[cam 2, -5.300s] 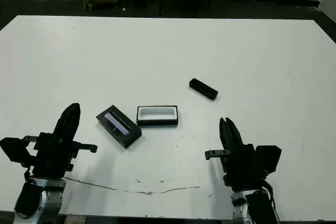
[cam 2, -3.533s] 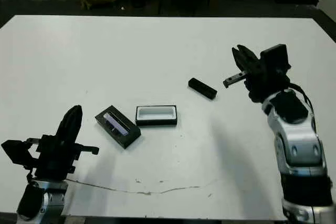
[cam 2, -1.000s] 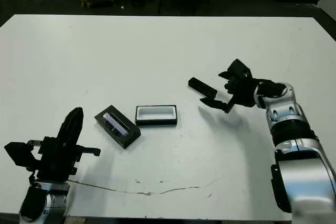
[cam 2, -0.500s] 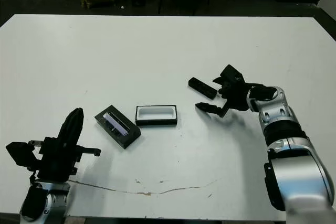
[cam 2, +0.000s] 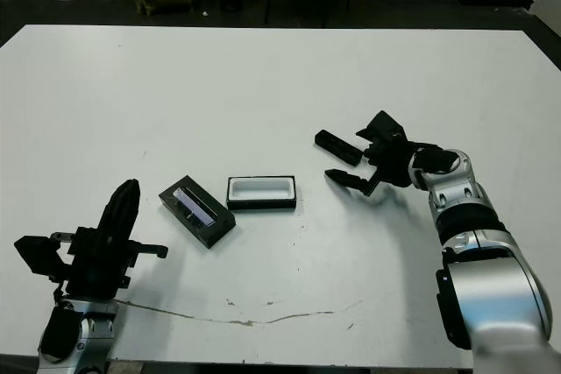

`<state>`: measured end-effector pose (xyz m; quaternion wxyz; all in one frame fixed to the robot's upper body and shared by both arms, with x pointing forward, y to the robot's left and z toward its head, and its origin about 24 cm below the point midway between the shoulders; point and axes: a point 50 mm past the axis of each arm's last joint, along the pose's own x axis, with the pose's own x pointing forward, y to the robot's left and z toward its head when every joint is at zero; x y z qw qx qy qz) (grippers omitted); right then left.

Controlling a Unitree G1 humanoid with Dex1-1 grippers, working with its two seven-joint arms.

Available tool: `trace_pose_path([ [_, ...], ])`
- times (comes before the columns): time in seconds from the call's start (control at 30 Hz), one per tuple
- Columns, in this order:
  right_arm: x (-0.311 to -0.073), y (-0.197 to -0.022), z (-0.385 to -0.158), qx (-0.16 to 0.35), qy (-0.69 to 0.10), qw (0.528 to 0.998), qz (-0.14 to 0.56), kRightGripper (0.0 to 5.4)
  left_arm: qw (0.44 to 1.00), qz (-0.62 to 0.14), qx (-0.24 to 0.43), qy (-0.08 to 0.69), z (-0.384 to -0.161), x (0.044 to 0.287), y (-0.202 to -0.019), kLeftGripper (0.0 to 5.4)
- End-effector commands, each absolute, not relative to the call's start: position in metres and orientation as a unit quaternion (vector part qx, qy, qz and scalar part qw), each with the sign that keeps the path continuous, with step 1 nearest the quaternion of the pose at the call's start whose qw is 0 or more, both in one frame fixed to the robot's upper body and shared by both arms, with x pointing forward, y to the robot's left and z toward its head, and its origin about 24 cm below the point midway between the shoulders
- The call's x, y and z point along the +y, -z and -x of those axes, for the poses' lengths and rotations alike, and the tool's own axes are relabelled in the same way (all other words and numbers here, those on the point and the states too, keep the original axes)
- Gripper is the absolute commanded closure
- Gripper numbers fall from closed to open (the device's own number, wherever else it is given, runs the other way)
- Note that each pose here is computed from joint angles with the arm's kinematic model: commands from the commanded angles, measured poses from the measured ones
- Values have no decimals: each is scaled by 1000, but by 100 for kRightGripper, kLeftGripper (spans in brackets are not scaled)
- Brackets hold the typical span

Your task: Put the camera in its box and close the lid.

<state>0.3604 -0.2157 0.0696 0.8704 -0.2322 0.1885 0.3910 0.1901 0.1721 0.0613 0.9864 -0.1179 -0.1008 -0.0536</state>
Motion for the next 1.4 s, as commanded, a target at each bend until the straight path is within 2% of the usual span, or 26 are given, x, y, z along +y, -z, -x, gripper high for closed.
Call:
trace_pose_path([
  [0.03, -219, -48, -349, 223, -394, 861, 234, 1, 989, 114, -82, 51, -191, 174, -55, 540],
  [0.57, -217, -33, -344, 242, -385, 863, 219, 1, 987, 139, -64, 51, -195, 177, -56, 540],
  [0.63, -217, -31, -343, 246, -379, 867, 213, 20, 988, 132, -67, 52, -195, 178, -56, 540],
  [1.17, -216, -24, -343, 259, -355, 868, 230, 365, 988, 131, -66, 55, -199, 180, -58, 540],
  [1.27, -215, -23, -342, 259, -356, 872, 215, 430, 987, 136, -66, 57, -199, 180, -58, 540],
  [1.4, -216, -23, -342, 259, -360, 870, 215, 475, 987, 137, -64, 54, -199, 179, -57, 540],
])
